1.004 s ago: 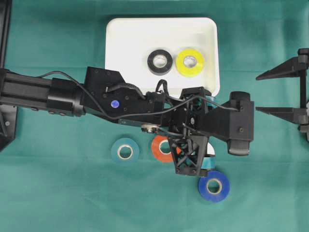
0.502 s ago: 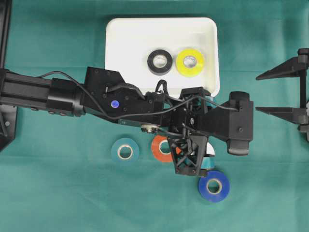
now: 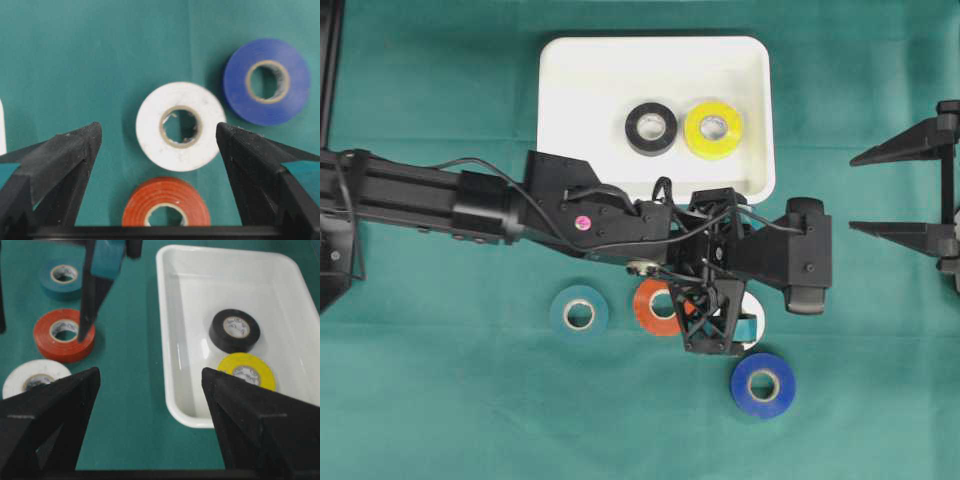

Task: Pick up the tape from a random location and place it into the white case.
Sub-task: 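Lower the left gripper into the white roll's hole and close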

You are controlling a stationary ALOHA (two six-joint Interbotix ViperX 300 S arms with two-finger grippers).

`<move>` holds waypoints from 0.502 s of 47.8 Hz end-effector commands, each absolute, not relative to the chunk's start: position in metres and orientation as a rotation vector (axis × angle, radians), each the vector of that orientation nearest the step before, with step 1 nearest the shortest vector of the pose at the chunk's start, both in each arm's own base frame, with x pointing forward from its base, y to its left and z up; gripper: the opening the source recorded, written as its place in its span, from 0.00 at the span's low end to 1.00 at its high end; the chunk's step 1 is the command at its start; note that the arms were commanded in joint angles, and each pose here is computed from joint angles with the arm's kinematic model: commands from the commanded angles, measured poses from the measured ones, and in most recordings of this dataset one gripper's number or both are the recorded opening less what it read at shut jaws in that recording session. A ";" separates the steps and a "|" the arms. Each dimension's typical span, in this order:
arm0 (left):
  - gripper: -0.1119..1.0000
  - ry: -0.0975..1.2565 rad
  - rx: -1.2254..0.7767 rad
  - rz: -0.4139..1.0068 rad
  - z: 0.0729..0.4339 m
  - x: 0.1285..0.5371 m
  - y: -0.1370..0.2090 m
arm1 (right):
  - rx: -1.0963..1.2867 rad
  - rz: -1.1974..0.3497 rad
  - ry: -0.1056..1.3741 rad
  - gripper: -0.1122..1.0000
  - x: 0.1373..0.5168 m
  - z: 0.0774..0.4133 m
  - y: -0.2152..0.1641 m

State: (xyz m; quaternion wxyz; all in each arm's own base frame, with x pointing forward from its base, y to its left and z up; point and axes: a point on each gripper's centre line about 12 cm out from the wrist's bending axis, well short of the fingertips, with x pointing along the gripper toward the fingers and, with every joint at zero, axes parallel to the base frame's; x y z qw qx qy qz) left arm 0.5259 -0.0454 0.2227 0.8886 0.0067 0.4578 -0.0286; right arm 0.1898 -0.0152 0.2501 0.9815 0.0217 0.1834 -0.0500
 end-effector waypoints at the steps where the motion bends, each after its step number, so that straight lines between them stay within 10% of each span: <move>1: 0.97 0.924 0.012 -0.055 0.229 0.529 -0.043 | 0.042 -0.101 0.351 0.84 0.193 0.259 -0.016; 24: 0.97 0.997 0.016 -0.053 0.171 0.540 -0.044 | 0.044 -0.102 0.366 0.84 0.194 0.255 -0.016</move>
